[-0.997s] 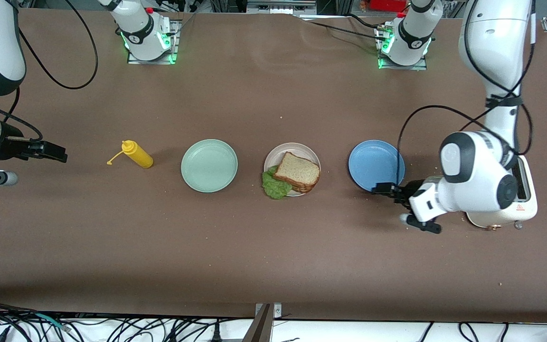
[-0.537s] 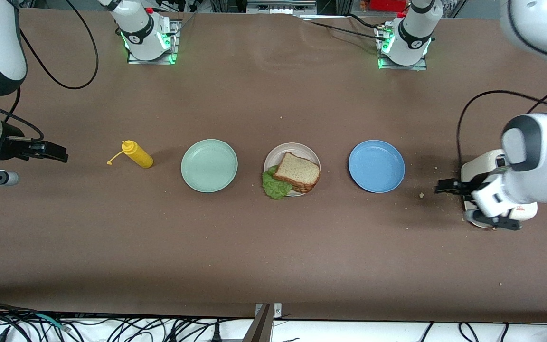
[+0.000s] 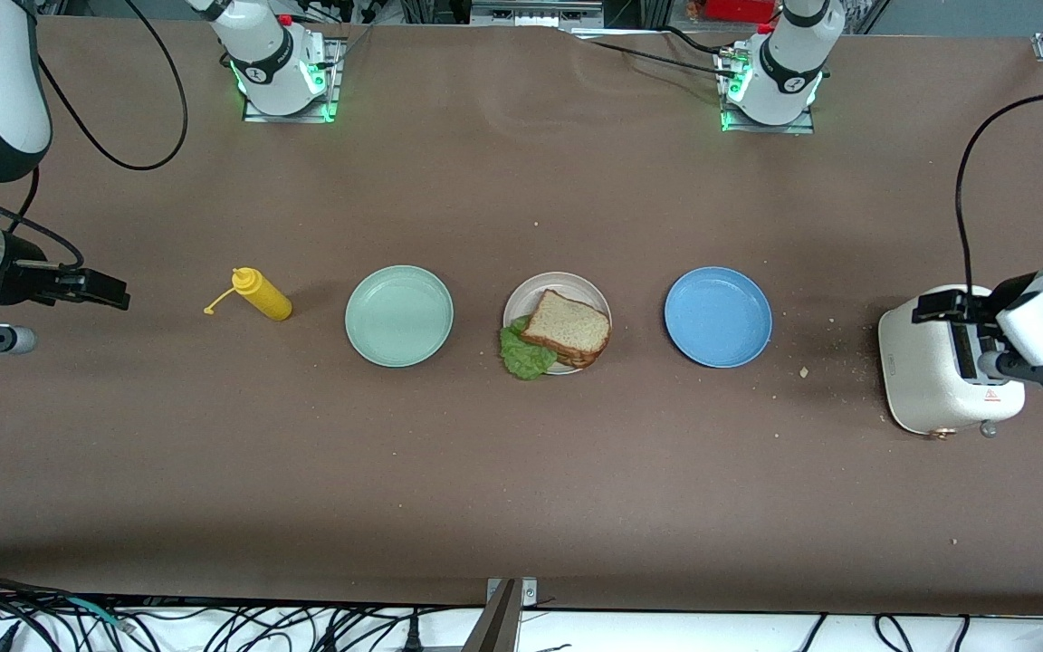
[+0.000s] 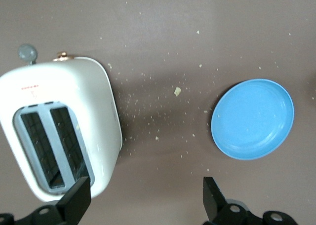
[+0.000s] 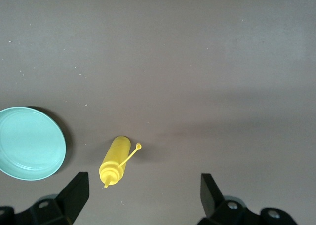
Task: Make sandwich in beige plate with both arms
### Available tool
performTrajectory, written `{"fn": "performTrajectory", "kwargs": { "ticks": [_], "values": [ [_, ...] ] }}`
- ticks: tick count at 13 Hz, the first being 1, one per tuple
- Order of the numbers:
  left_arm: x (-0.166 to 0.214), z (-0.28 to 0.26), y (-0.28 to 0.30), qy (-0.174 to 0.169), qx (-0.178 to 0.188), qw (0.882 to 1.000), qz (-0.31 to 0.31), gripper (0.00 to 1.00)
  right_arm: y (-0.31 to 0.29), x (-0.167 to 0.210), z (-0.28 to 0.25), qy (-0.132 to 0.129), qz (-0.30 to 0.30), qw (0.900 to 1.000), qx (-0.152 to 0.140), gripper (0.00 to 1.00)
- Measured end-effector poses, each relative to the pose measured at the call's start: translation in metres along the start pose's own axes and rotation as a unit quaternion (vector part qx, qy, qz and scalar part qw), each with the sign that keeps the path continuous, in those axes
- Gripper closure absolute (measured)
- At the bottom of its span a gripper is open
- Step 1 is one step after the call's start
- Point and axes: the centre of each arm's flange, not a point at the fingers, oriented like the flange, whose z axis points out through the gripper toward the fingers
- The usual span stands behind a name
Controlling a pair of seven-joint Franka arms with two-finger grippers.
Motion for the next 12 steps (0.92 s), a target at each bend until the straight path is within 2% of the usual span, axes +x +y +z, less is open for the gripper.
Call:
{"fn": "performTrajectory", "kwargs": {
  "ticks": [3,6,12],
  "values": [
    [-0.019,-0.035,0.015,-0.014,-0.003,1.000,-0.026,0.00,0.000,0.000,0.000,0.000,0.000,1.000,0.000,0.00],
    [-0.029,-0.066,0.045,-0.038,0.022,0.998,-0.034,0.00,0.000,0.000,0.000,0.000,0.000,1.000,0.000,0.00],
    [-0.050,-0.109,0.079,-0.013,0.027,0.999,-0.034,0.00,0.000,0.000,0.000,0.000,0.000,1.000,0.000,0.00]
  ]
}}
